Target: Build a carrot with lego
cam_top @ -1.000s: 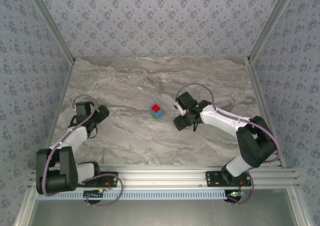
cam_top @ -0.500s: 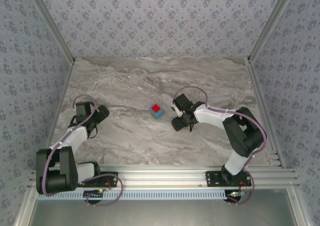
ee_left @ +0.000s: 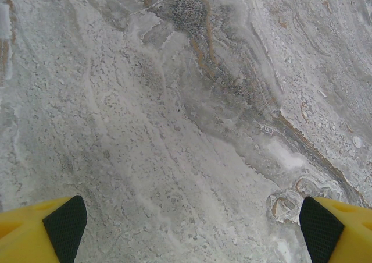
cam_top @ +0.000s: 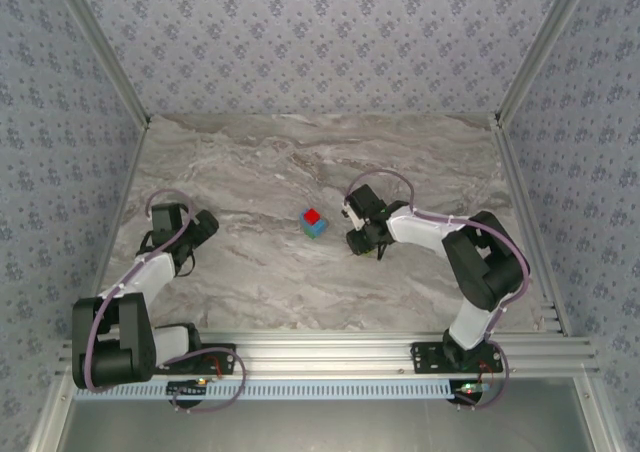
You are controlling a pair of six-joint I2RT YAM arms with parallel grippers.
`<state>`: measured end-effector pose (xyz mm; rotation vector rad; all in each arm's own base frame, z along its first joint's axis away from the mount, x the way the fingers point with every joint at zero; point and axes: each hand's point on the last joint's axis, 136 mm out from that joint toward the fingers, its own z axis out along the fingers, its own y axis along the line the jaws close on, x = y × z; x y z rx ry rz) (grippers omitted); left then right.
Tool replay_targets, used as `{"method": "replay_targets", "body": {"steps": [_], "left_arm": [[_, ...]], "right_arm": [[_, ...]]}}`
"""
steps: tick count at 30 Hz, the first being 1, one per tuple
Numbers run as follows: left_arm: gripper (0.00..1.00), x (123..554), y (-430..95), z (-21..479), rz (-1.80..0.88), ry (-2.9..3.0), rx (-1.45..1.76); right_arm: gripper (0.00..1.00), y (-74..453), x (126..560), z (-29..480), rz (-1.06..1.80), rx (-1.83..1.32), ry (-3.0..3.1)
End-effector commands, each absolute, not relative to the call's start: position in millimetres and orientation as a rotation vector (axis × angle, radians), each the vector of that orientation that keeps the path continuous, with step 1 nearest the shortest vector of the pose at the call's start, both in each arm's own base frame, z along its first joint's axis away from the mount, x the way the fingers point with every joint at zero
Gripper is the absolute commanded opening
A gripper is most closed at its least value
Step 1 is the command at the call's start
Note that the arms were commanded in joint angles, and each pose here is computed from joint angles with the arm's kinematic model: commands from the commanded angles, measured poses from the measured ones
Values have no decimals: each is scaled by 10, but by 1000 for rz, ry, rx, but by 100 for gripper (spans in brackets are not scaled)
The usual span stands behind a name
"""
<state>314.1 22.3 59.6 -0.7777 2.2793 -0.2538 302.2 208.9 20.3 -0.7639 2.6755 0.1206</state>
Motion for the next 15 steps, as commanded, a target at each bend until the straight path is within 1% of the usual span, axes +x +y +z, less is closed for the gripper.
{"method": "replay_targets", "body": {"steps": [1,5,9,11,15], "left_arm": [[97,3250,235,731,-266,2251,-748],[97,3251,229,732,-269,2252,-746],[97,3253,229,733,-268,2251,-744],[97,3252,229,733,-268,2252,-744],[97,3247,234,737,-267,2249,-747]], "right_arm": [[34,2089,2950,210,143,-781,2696],[32,2107,2975,567,154,-811,2645],[32,2242,3032,1014,206,-896,2605],[31,2361,3115,1257,231,-916,2578],[31,2660,3223,1519,292,-962,2540]]}}
